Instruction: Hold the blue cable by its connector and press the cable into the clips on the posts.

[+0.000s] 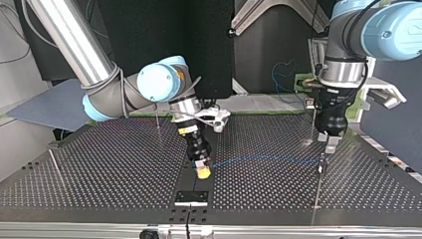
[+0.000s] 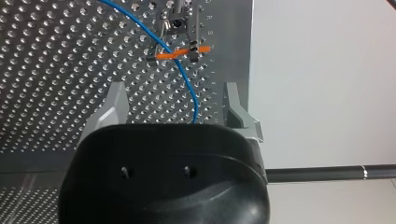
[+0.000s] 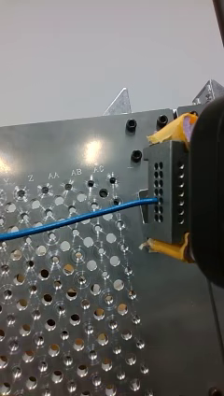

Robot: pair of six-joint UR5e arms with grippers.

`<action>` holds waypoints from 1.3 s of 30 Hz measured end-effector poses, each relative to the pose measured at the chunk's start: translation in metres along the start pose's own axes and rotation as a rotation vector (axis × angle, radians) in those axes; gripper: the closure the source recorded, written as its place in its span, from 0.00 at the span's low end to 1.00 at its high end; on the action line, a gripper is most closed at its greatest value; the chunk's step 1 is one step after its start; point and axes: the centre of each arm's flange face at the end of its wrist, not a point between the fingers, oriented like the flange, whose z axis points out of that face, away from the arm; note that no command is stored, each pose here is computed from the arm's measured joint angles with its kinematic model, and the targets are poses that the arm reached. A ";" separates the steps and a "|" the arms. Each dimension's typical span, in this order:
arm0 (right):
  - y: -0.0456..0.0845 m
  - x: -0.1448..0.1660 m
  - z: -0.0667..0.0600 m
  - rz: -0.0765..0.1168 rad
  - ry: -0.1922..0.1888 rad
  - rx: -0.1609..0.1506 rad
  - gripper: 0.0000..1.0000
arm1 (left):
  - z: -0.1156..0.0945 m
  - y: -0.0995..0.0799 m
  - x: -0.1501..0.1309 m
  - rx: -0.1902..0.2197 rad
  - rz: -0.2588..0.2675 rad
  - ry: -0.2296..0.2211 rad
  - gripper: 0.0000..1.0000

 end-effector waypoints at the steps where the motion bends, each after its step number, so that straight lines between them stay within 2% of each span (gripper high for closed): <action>1: 0.000 0.000 0.000 0.000 -0.001 0.000 1.00 | 0.001 0.000 0.002 0.001 0.000 0.005 0.00; 4: 0.000 0.000 0.000 0.000 -0.002 0.000 1.00 | 0.003 -0.002 0.006 0.004 0.002 0.018 0.00; 9: 0.000 -0.001 0.000 0.000 -0.002 0.000 1.00 | -0.004 -0.001 -0.003 -0.003 -0.002 -0.003 0.00; 15: 0.001 -0.001 0.000 0.000 -0.002 -0.001 1.00 | 0.003 -0.003 0.007 -0.002 0.003 0.024 0.00; 19: 0.003 -0.001 0.001 -0.001 -0.002 -0.003 1.00 | -0.002 -0.006 -0.001 0.004 0.010 0.000 0.00; 26: 0.006 -0.001 0.001 -0.002 0.000 -0.008 1.00 | 0.003 -0.016 -0.007 0.036 0.006 -0.014 0.00; 34: 0.008 -0.001 0.002 -0.002 0.002 -0.010 1.00 | 0.011 -0.031 -0.022 0.075 -0.022 -0.048 0.00; 39: 0.009 -0.001 0.002 -0.002 0.001 -0.009 1.00 | 0.021 -0.038 -0.015 0.082 -0.026 -0.023 0.00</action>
